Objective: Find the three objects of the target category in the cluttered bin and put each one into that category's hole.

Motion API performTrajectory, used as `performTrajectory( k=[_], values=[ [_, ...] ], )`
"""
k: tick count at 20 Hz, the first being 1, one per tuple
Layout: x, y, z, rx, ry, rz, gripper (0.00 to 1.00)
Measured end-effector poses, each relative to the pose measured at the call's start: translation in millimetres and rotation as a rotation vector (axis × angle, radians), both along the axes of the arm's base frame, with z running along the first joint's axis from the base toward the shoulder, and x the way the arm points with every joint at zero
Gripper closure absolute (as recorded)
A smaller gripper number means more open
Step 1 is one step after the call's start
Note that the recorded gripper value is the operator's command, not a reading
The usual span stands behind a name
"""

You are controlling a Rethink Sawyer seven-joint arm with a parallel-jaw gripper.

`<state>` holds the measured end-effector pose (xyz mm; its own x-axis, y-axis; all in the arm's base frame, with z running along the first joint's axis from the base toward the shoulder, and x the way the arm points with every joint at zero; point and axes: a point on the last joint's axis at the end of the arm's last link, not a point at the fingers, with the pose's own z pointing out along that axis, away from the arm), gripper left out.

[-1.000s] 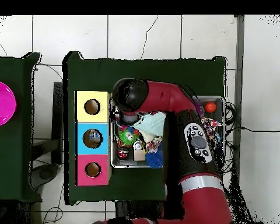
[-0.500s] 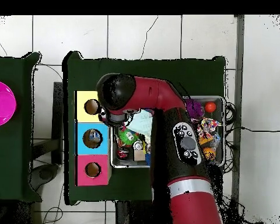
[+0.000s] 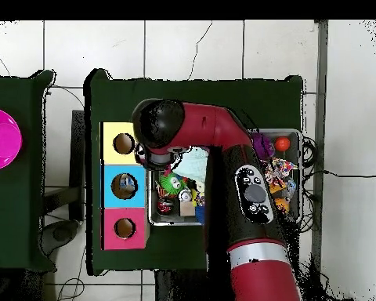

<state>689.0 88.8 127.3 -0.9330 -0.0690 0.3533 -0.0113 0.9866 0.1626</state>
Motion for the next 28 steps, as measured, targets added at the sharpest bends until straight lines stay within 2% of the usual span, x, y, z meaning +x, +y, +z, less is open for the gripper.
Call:
performTrajectory(
  k=[6, 8, 13, 17, 20, 21, 23, 24, 28],
  values=[
    [-5.8, -28, -10, -0.055, 0.001, 0.022, 0.00],
    [-9.5, -47, -16, -0.088, 0.002, 0.031, 0.00],
    [-14.8, -84, -24, -0.133, 0.005, 0.031, 0.00],
    [-18.1, -113, -36, -0.170, -0.015, 0.031, 0.00],
    [-19.2, -134, -47, -0.204, -0.052, 0.040, 0.00],
    [-18.9, -146, -52, -0.224, -0.081, 0.048, 0.00],
    [-18.7, -155, -56, -0.241, -0.105, 0.056, 0.00],
    [-18.5, -168, -61, -0.265, -0.137, 0.067, 0.00],
    [-19.3, -188, -66, -0.305, -0.173, 0.093, 0.00]
  ],
)
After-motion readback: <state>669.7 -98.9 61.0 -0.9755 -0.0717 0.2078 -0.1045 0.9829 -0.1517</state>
